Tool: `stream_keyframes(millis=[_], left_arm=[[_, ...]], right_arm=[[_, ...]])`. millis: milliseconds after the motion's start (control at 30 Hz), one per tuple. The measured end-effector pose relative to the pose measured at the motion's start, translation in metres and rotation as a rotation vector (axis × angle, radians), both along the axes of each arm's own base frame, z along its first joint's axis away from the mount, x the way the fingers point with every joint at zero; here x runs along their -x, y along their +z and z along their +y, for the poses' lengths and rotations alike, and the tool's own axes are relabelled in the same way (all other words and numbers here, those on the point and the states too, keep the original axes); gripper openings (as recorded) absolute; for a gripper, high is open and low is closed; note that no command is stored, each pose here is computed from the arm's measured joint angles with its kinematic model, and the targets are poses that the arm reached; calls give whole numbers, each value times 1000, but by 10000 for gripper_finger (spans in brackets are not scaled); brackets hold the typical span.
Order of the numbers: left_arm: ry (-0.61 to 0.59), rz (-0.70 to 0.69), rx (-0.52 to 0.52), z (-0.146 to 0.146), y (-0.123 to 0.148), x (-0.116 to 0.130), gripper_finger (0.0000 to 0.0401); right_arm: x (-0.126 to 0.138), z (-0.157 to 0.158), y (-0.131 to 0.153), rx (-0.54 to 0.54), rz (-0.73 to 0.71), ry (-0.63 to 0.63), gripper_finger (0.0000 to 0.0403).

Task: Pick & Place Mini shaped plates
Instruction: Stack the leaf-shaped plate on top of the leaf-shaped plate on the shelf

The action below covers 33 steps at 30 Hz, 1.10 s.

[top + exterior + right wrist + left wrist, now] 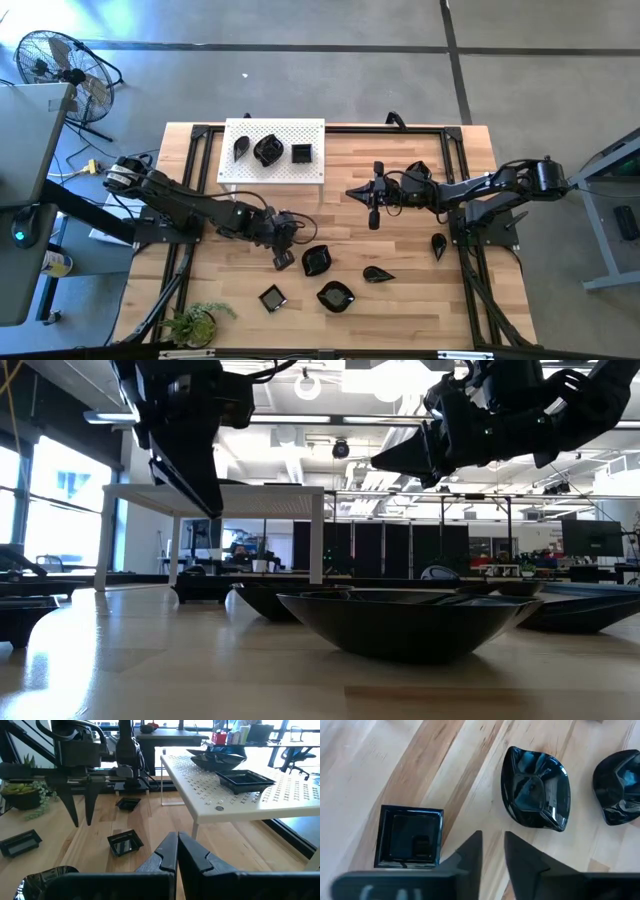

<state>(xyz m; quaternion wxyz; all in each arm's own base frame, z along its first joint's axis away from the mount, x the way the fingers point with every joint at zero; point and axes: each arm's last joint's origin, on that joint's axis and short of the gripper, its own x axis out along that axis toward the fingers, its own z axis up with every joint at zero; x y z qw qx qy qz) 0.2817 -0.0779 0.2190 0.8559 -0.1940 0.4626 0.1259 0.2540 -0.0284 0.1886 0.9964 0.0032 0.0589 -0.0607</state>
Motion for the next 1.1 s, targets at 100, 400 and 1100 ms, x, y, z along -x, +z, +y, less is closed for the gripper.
stream_keyframes(millis=[100, 400, 1100], left_arm=[[3, 0, 2, 0, 0, 0, 115], [-11, 2, 4, 4, 0, -1, 151], [57, -81, 170, 1, 6, -9, 152]], right_arm=[[0, 0, 0, 0, 0, 0, 0], [0, 0, 0, 0, 0, 0, 0], [0, 0, 0, 0, 0, 0, 0]])
